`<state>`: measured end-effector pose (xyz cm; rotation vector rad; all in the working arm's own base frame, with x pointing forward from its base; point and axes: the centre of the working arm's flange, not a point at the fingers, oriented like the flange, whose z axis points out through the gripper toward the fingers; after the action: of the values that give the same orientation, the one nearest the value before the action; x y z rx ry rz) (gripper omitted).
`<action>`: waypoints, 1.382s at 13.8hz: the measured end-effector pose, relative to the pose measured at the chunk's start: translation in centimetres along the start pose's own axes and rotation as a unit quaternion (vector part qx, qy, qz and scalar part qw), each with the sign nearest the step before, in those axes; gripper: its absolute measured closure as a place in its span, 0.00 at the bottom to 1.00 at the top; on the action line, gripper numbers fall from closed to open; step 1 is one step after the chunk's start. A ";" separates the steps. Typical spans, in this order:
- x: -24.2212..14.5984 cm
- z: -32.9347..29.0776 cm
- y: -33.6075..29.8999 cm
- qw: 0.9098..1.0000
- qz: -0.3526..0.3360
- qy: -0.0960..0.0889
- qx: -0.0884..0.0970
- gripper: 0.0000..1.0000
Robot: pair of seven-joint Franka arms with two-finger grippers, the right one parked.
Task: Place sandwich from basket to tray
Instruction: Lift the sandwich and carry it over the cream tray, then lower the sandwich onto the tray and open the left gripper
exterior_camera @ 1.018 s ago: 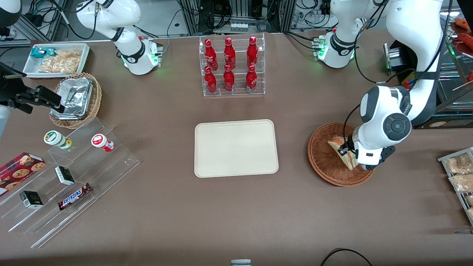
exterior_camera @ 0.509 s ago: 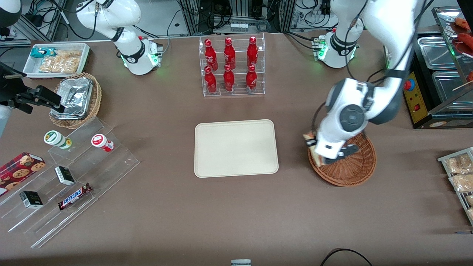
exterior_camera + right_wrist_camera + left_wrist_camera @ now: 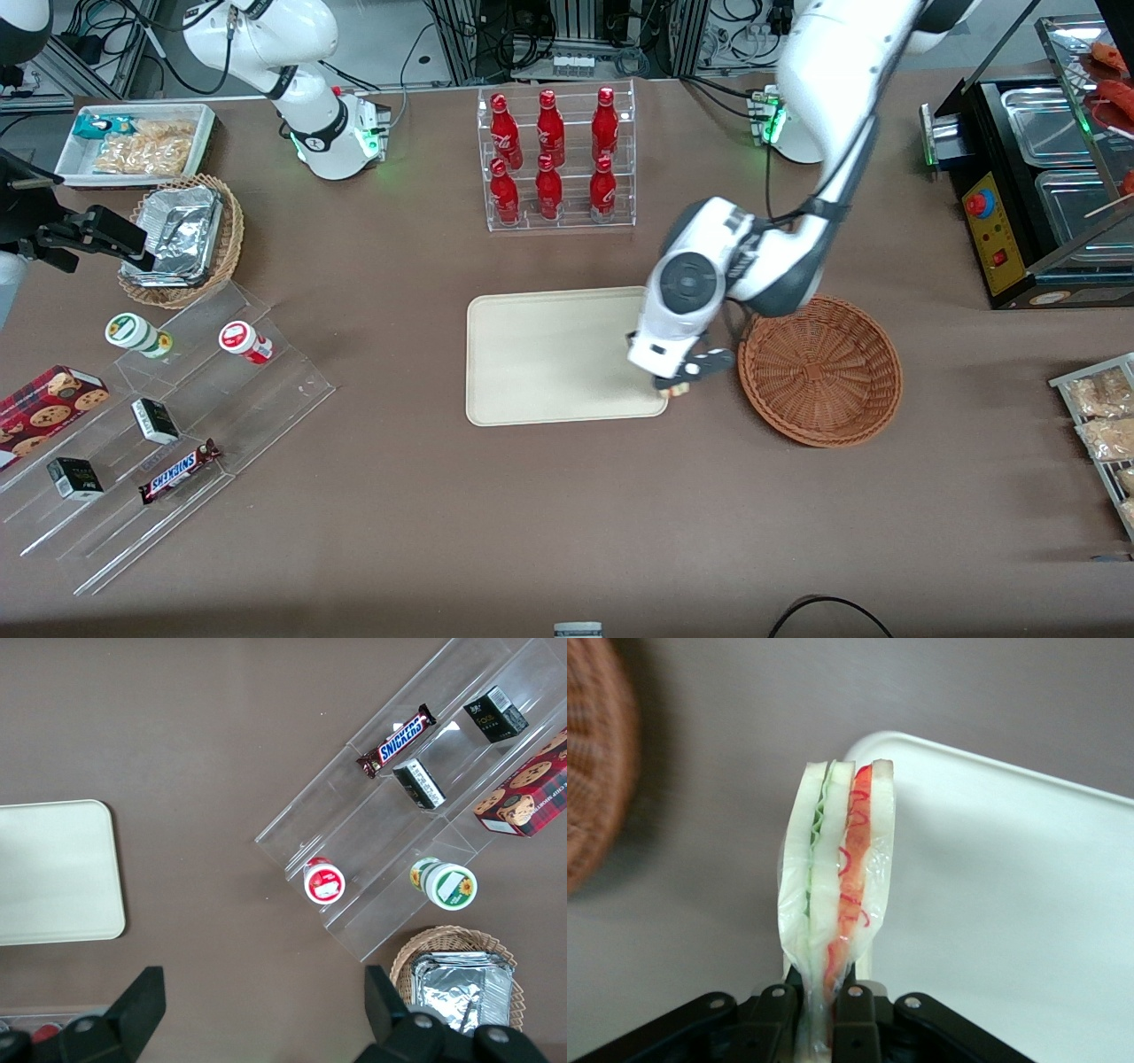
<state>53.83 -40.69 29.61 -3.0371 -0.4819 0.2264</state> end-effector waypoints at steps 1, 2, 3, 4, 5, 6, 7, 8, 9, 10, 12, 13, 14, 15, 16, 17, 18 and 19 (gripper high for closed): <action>-0.9 -0.1 1.7 1.000 0.000 0.004 -0.005 0.85; -1.7 -0.2 3.3 1.000 0.000 0.007 -0.011 0.85; -2.3 -0.1 4.6 1.000 -0.001 0.010 -0.016 0.85; -3.1 0.2 6.0 1.000 -0.001 0.011 -0.019 0.85; -3.7 0.6 7.2 1.000 -0.002 0.012 -0.024 0.85; -4.2 1.1 8.4 0.999 -0.002 0.014 -0.030 0.85; -4.6 1.5 9.4 0.999 0.001 0.015 -0.033 0.85; -5.1 2.0 10.3 0.999 0.005 0.011 -0.037 0.85; -5.6 2.4 11.1 0.999 0.010 0.006 -0.041 0.85; -5.9 3.0 11.5 0.999 0.012 0.002 -0.041 0.85; -5.9 4.2 11.8 0.999 0.013 -0.003 -0.037 0.85; -5.8 4.6 11.9 0.999 0.013 -0.004 -0.036 0.85; -5.7 4.9 12.0 0.999 0.013 -0.003 -0.039 0.85; -5.7 5.2 12.0 0.999 0.013 -0.002 -0.042 0.85; -5.6 5.5 12.1 0.999 0.014 -0.002 -0.044 0.85; -5.6 5.7 12.1 0.999 0.017 -0.001 -0.044 0.85; -5.5 5.8 12.2 0.999 0.019 -0.002 -0.044 0.85; -5.5 5.8 12.1 0.999 0.020 -0.001 -0.044 0.85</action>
<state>51.46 -53.74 23.68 -3.1357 -0.4442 0.2172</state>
